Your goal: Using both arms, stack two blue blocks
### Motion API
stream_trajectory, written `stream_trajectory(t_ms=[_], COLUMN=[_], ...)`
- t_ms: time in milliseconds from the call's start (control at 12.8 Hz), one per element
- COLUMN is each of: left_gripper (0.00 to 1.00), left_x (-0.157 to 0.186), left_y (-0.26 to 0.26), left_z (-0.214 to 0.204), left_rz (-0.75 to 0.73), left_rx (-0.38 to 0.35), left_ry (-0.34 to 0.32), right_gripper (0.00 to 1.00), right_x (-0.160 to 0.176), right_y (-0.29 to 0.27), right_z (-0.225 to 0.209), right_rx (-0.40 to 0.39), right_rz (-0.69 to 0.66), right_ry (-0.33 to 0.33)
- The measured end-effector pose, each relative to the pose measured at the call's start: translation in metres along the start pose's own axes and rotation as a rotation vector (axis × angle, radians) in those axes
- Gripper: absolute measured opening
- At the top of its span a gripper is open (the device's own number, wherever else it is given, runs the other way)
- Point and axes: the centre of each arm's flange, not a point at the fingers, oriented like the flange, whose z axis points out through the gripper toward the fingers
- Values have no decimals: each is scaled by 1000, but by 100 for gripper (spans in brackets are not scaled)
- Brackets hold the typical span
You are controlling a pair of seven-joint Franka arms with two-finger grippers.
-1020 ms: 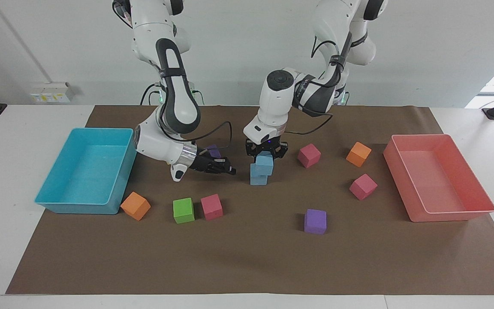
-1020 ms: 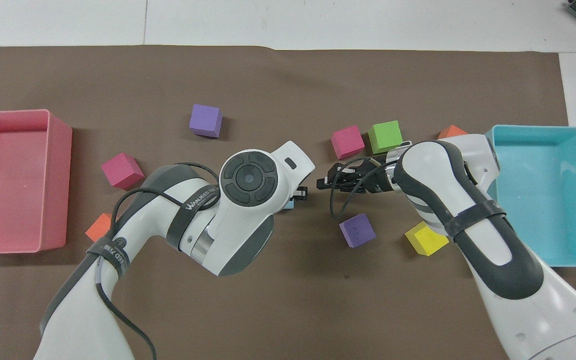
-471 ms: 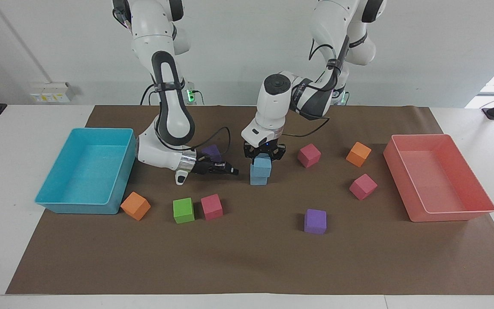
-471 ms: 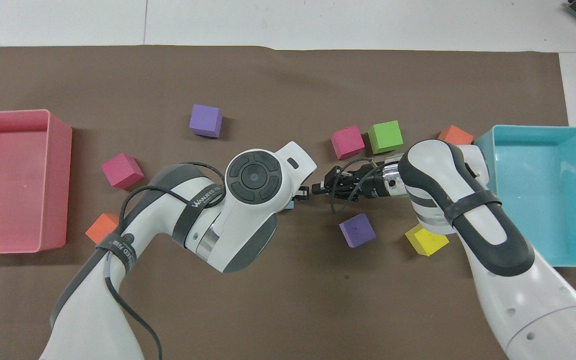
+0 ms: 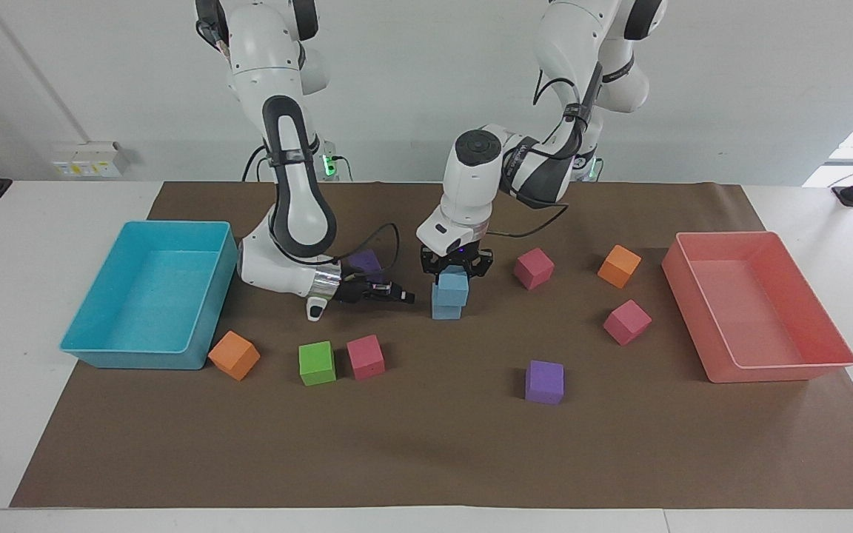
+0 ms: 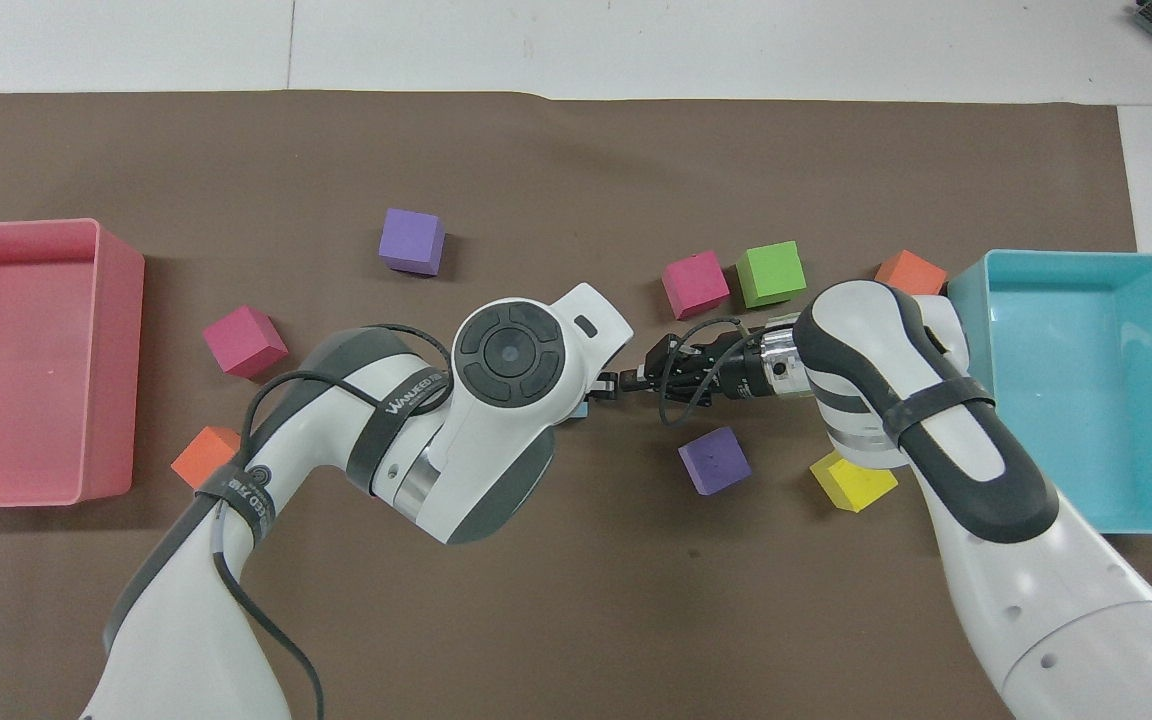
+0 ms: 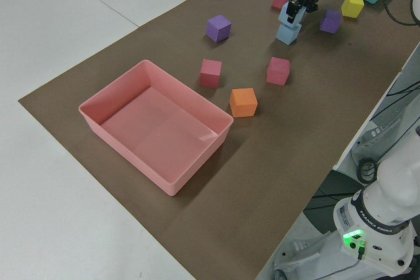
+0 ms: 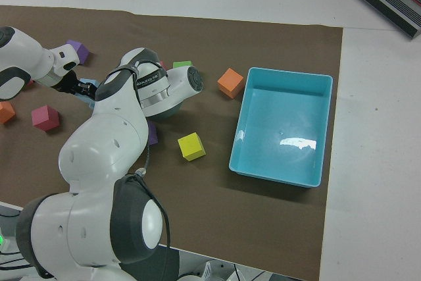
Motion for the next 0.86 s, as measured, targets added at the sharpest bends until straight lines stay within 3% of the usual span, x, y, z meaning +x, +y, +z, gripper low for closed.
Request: stream_trajectory(t_ms=[863], left_gripper=[59], left_x=[-11], left_y=[15], left_z=[15], left_rz=[-47], left_rx=[11], left_ry=[-22], right_gripper=[1], right_x=[-3], right_y=[9], right_z=[4], right_rx=[-7], right_rz=[17], right_ry=[-9])
